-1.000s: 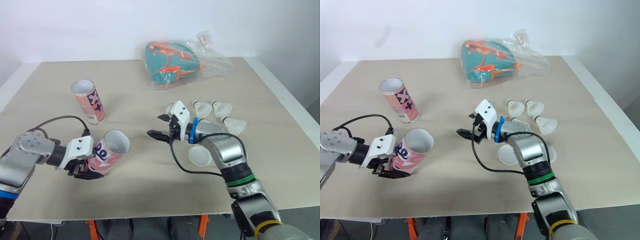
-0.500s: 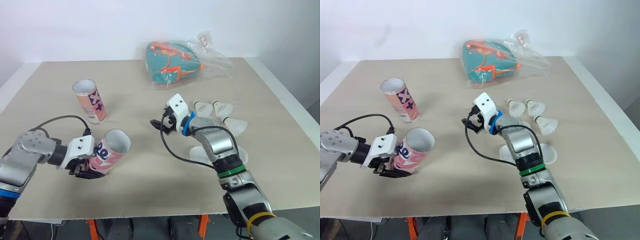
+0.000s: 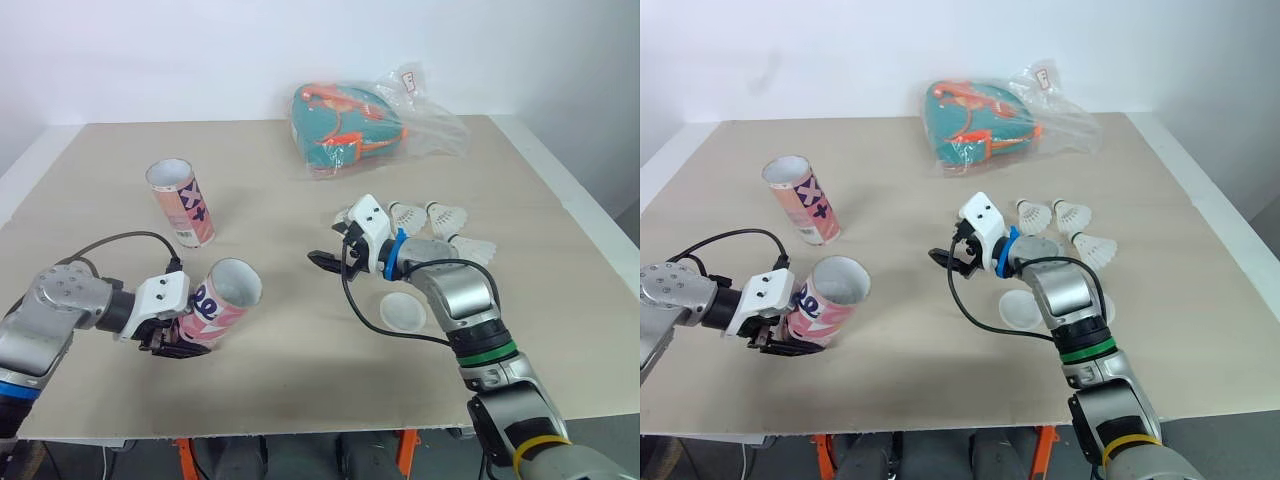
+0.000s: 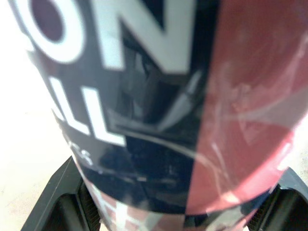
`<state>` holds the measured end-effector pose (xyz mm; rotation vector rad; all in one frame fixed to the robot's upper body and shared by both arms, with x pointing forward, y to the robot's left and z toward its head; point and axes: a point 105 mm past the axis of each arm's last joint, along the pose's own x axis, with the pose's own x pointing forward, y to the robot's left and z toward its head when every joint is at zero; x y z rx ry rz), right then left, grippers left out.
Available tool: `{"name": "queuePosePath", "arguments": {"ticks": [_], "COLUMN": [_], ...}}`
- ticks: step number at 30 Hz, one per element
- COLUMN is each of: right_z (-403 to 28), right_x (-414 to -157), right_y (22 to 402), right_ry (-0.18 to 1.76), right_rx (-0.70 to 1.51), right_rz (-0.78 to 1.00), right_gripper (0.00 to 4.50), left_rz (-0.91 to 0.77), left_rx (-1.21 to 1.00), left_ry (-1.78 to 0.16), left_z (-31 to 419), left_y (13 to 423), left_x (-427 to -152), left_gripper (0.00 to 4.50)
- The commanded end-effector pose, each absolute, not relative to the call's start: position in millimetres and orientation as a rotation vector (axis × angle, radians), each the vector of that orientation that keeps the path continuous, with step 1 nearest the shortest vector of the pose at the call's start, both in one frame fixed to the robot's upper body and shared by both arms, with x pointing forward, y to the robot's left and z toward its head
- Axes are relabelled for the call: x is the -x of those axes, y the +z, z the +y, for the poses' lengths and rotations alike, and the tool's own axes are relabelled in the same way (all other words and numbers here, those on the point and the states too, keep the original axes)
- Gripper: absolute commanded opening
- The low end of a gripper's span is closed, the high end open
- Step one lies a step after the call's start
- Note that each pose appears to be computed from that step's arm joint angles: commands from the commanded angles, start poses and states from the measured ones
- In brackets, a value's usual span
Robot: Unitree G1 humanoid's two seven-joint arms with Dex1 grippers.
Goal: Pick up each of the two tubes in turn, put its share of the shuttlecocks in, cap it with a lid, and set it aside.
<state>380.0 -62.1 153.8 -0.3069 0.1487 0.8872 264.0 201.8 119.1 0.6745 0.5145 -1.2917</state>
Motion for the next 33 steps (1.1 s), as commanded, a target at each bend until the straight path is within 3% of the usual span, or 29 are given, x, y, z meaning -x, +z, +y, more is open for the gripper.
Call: {"name": "queuePosePath", "arguments": {"ticks": [1, 12, 26, 29, 33], "right_z": [-58, -76, -83, -86, -86], "right_x": [-386, -429, -453, -456, -458], "right_y": [170, 155, 148, 149, 151], "right_ry": [0.839, 0.572, 0.415, 0.381, 0.363], "right_rx": [0.325, 0.357, 0.378, 0.373, 0.369], "right_rz": [0.1, 0.168, 0.194, 0.185, 0.168], "right_gripper": [4.48, 4.48, 4.48, 3.28, 1.13], "left_rz": [0.562, 0.565, 0.566, 0.567, 0.566], "left_rx": [-0.636, -0.628, -0.62, -0.619, -0.616], "left_ry": [-1.331, -1.325, -1.317, -1.316, -1.316], "left_z": [193, 193, 192, 192, 191], "left_y": [101, 100, 100, 100, 99], "left_x": [-260, -259, -257, -256, -255], "left_gripper": [3.17, 3.17, 3.17, 3.17, 3.17]}}
